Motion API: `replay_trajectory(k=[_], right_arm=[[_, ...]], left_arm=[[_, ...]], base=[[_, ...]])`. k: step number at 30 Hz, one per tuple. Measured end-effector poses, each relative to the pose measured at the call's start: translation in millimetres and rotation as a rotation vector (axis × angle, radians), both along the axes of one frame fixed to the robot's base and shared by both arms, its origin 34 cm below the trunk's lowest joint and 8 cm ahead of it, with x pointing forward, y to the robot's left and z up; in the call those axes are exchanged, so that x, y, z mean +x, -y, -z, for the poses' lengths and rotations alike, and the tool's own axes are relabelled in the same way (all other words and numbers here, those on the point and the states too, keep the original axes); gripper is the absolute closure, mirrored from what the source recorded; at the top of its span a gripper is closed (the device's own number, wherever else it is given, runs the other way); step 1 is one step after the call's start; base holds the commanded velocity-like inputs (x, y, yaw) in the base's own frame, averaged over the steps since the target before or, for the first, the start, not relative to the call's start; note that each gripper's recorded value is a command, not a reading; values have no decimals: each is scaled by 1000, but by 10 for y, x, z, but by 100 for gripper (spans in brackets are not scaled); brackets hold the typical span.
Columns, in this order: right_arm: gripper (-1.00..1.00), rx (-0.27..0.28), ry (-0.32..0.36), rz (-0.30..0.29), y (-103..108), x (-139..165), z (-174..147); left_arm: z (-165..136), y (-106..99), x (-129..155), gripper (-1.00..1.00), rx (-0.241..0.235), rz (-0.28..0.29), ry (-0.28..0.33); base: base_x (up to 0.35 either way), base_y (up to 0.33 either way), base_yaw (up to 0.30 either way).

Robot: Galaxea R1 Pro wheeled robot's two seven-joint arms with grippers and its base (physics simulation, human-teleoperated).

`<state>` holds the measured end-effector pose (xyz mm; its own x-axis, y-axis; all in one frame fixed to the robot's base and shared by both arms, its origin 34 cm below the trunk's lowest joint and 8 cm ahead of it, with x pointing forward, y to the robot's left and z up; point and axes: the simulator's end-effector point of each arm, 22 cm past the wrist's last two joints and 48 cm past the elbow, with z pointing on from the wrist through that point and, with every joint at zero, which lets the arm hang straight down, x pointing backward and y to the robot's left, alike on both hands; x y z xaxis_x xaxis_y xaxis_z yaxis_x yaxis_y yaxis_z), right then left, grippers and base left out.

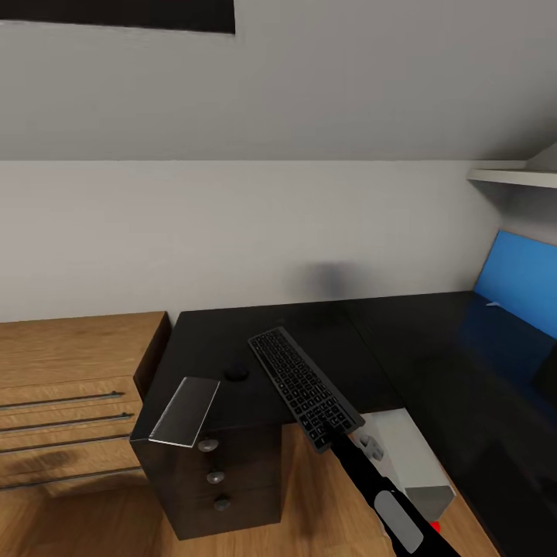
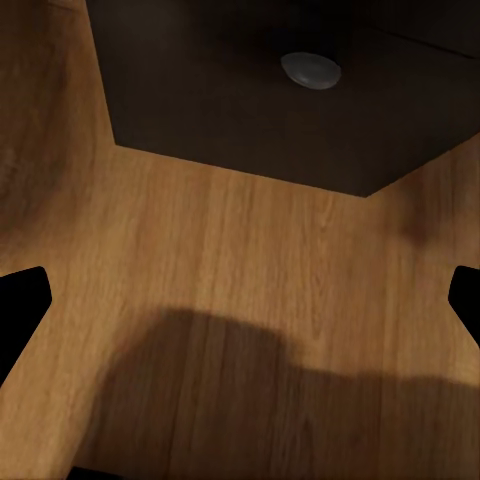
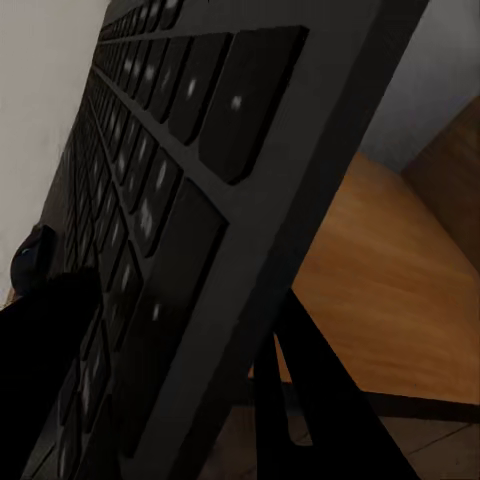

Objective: In the bedroom, organize the workspace by keeping the computer under the desk, ensuring the monitor is on the desk, placing the keyboard on the desk next to the monitor, placing the mouse on the desk next to the keyboard, moving the folder from the swivel chair onto the desk next to the mouse, stacking the notebook on top of the folder with the pen on top of the notebook, and positioning the swivel chair next to the desk.

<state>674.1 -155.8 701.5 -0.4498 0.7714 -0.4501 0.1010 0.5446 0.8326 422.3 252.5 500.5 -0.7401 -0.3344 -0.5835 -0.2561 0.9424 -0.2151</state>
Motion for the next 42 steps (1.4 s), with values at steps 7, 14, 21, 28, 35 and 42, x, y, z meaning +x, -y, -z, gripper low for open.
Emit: replay_trajectory(k=[7, 14, 21, 28, 35, 42], right_arm=[[100, 0, 0, 0, 0, 0, 0], [100, 0, 0, 0, 0, 0, 0], [100, -1, 1, -1, 2, 2, -3], [100, 3, 18, -1, -5, 45, -158], [100, 2, -8, -3, -18, 54, -256], [100, 3, -26, -14, -84, 191, -580]], left_arm=[[0, 0, 0, -100, 0, 0, 0], [0, 0, -1, -100, 1, 2, 0], [-1, 3, 2, -100, 0, 2, 1], [-86, 4, 7, -100, 0, 3, 3], [-197, 2, 6, -100, 1, 2, 2], [-307, 1, 4, -100, 1, 2, 2]], base=[[0, 0, 0], [0, 0, 0], [0, 0, 0], [0, 0, 0], [0, 0, 0], [0, 0, 0]])
